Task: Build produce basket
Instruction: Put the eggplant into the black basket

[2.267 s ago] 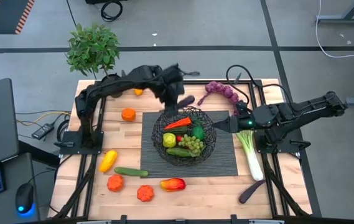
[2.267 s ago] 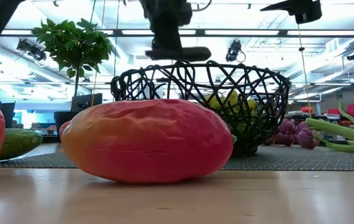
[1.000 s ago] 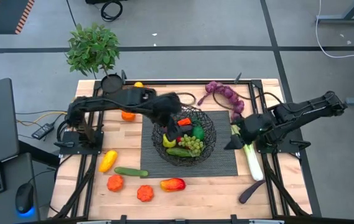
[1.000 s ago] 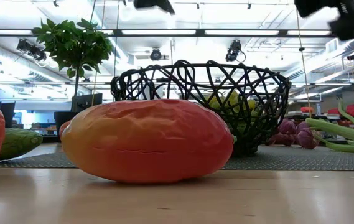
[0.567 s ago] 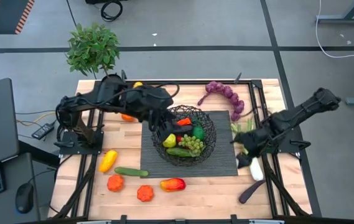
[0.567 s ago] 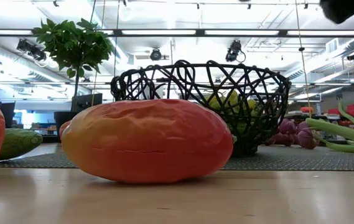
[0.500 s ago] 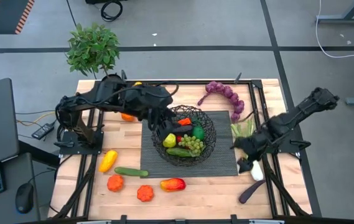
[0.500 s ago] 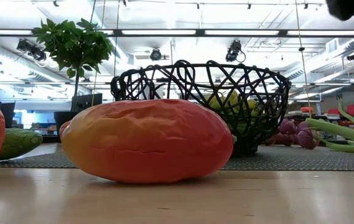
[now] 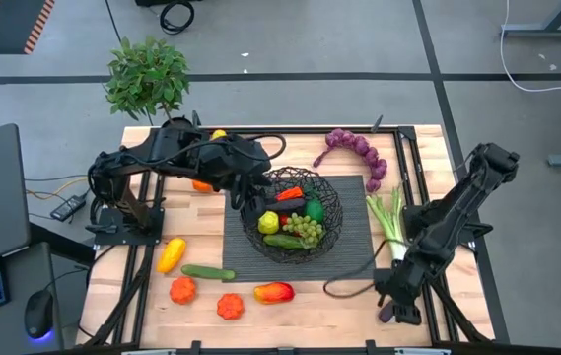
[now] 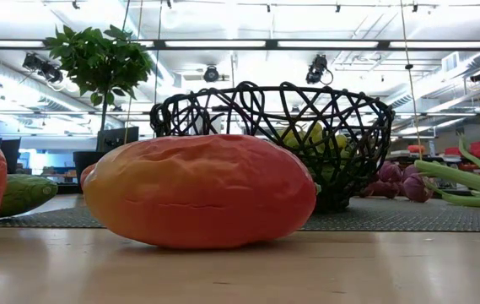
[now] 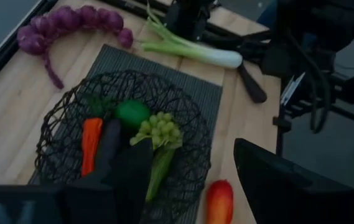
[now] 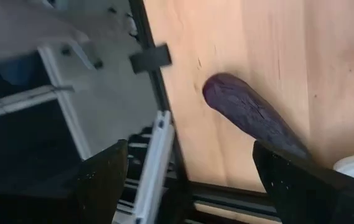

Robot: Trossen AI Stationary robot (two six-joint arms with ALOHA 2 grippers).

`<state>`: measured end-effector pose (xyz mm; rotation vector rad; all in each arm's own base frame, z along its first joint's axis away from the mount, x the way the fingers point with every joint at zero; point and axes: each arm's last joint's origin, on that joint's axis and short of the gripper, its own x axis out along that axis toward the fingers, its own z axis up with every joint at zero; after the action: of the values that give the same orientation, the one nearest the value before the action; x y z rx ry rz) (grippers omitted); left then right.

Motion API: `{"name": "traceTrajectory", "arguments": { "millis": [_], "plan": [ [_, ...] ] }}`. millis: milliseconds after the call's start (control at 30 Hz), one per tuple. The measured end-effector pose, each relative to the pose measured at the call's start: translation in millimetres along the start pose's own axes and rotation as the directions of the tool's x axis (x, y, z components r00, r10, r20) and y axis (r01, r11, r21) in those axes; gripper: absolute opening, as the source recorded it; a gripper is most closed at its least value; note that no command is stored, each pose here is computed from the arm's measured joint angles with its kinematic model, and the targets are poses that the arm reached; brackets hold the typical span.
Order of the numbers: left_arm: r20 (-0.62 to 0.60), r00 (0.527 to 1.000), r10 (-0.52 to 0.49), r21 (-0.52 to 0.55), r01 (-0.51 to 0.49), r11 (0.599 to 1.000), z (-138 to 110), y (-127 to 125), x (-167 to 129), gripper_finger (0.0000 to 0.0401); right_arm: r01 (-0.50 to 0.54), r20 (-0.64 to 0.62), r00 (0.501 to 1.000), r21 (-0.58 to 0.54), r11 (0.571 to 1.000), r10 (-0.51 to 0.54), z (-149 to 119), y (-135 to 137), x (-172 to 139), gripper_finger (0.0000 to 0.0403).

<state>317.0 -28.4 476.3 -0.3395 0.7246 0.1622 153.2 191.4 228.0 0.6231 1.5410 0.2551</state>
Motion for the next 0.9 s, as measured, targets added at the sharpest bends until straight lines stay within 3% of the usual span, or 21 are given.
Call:
{"name": "traceTrajectory", "arguments": {
  "millis": [267, 433, 633, 900],
  "plan": [
    [-0.018, 0.999, -0.038, 0.023, 0.039, 0.999, -8.0, -15.9, -2.1, 0.0231, 0.099, -0.064, 0.991, -0.218, 0.971, -0.115, -1.2, 1.2, 41.7, 0.0348],
    [-0.022, 0.998, -0.053, -0.063, 0.051, 0.997, -11.4, -22.8, -3.2, 0.0231, 0.209, -0.057, 0.969, -0.328, 0.921, -0.24, -4.1, -4.9, 63.6, 0.0348],
    [-0.006, 0.998, -0.068, -0.168, 0.066, 0.984, -13.2, -32.3, -0.9, 0.0231, 0.289, 0.013, 0.949, -0.429, 0.855, -0.314, -2.6, -8.5, 76.7, 0.0348],
    [0.028, 1.0, -0.01, -0.219, 0.016, 0.976, -18.4, -41.1, -2.9, 0.0231, 0.331, 0.01, 0.928, -0.482, 0.811, -0.373, -9.1, -11.4, 95.6, 0.0348]
  ]
}}
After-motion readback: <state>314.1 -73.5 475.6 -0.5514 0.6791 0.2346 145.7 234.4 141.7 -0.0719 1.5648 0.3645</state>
